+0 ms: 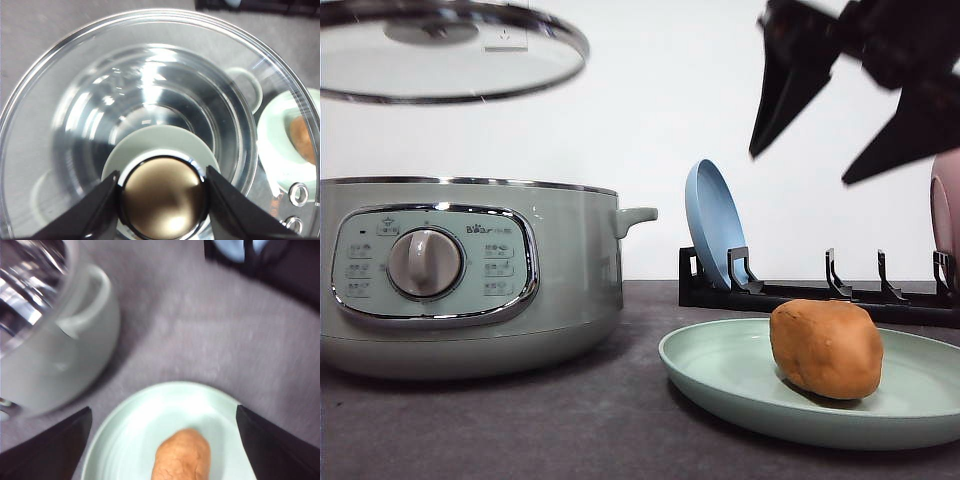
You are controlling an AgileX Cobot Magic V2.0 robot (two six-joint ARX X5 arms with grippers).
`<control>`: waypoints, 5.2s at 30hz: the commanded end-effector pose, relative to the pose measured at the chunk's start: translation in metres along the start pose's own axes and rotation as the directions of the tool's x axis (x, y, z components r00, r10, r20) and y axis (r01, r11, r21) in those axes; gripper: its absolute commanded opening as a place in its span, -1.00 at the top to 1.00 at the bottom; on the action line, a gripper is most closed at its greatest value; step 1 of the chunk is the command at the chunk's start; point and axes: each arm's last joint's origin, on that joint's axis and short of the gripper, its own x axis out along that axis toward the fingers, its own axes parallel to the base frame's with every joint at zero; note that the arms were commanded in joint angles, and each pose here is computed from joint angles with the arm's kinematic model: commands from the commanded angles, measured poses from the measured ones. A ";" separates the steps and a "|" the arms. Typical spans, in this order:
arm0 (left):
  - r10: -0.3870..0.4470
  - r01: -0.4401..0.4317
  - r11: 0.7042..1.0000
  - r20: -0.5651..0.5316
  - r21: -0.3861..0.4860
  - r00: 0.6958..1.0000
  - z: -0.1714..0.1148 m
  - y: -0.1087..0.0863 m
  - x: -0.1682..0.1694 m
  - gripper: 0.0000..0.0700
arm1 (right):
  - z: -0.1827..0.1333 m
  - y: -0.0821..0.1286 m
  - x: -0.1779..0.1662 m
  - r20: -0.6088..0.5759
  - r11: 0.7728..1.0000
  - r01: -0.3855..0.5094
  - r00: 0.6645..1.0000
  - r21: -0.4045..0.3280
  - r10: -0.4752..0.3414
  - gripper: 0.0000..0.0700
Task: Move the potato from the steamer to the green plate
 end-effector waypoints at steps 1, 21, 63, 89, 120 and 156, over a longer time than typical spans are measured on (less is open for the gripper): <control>-0.006 0.005 1.000 0.051 0.019 0.999 0.010 -0.002 0.000 0.97 | 0.006 0.003 -0.007 0.034 1.000 0.000 0.999 -0.023 0.001 -0.67; 0.035 -0.032 0.999 -0.095 0.034 0.995 0.026 0.004 0.069 0.97 | 0.009 0.002 -0.030 0.108 0.999 0.004 0.994 -0.036 0.000 -0.67; 0.030 -0.023 0.999 -0.153 0.045 0.988 0.028 0.003 0.094 0.97 | 0.009 0.001 -0.030 0.115 0.999 0.023 0.993 -0.038 -0.018 -0.67; 0.051 -0.038 0.996 -0.164 0.083 0.985 0.027 -0.009 0.096 0.97 | 0.008 0.000 -0.030 0.105 0.998 0.034 0.994 -0.056 -0.028 -0.67; 0.081 -0.057 0.990 -0.186 0.127 0.979 0.026 -0.022 0.104 0.97 | 0.007 0.000 -0.030 0.094 0.997 0.038 0.995 -0.064 -0.032 -0.67; -0.080 0.064 0.991 0.127 0.120 0.989 -0.011 -0.031 -0.045 -0.34 | -0.002 0.004 -0.030 -0.057 0.984 -0.162 0.986 -0.071 0.159 -0.67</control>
